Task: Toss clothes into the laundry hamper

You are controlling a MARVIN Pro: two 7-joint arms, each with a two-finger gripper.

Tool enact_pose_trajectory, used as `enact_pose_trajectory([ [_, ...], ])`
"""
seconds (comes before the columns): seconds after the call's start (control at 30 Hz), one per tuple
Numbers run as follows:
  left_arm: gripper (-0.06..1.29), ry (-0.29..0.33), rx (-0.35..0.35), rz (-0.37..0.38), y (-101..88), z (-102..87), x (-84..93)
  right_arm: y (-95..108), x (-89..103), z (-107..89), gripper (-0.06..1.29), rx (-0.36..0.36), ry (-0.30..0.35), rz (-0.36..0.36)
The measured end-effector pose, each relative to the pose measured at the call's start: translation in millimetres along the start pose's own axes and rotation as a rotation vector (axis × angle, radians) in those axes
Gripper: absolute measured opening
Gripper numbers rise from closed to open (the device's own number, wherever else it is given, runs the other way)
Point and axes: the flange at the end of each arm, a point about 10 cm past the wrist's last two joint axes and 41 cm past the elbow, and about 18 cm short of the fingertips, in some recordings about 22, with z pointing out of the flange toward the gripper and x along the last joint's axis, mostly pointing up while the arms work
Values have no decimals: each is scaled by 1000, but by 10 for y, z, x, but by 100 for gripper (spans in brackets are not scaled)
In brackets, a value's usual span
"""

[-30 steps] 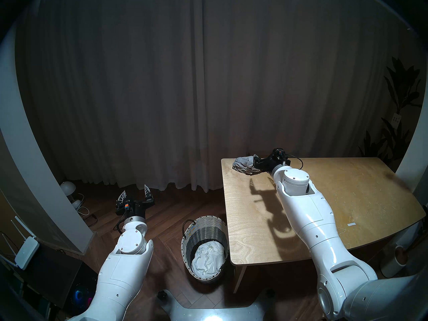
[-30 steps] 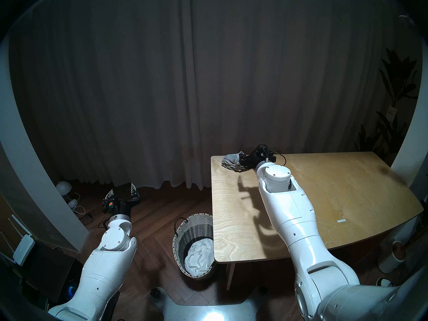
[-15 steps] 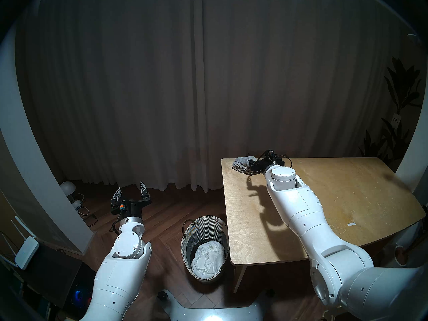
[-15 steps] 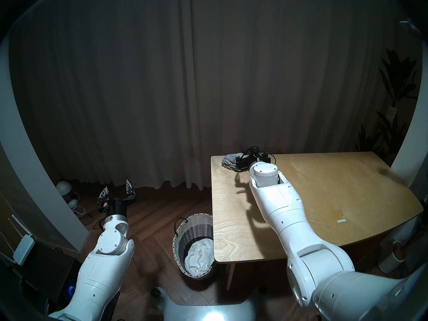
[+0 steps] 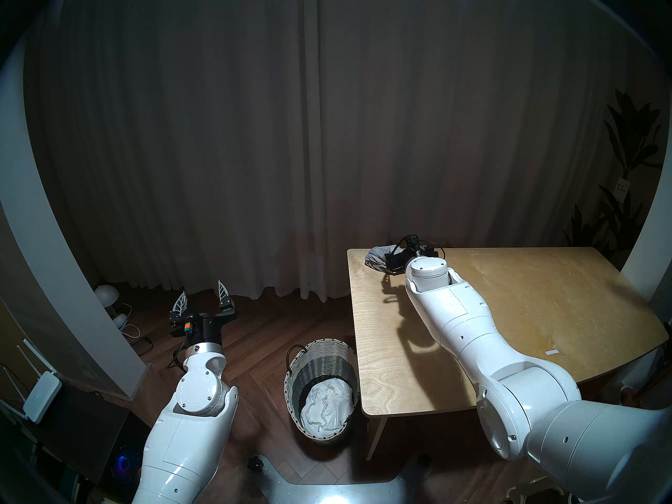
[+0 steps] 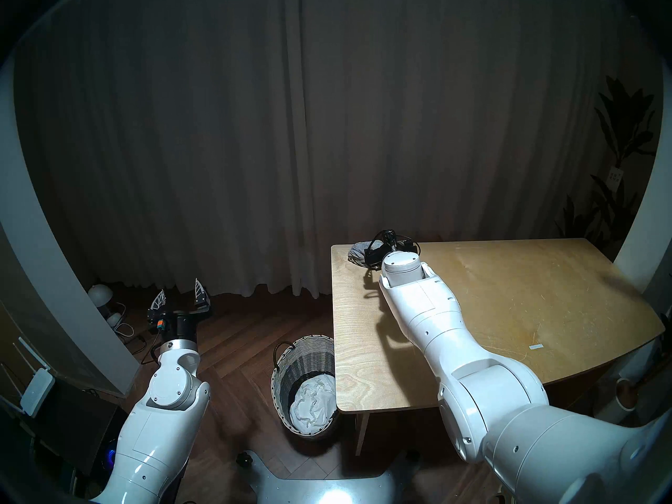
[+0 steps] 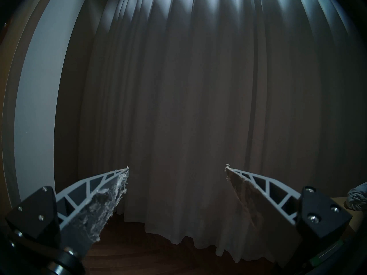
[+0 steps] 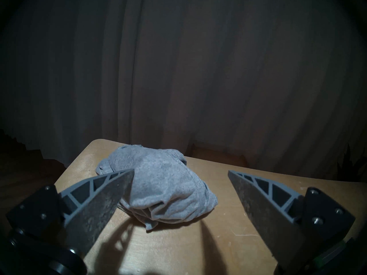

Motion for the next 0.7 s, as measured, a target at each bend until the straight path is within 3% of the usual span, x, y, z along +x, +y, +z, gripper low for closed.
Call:
enact_pose_trajectory([
  [0.13, 126, 10, 4, -4, 10, -86, 84, -35, 200, 35, 125, -2, 42, 5],
  [0.27, 126, -2, 11, -2, 12, -182, 141, -48, 262, 82, 125, -8, 61, 1],
  [0.7, 126, -53, 41, 24, -8, -385, 291, -96, -152, 198, 125, -21, -3, -61],
])
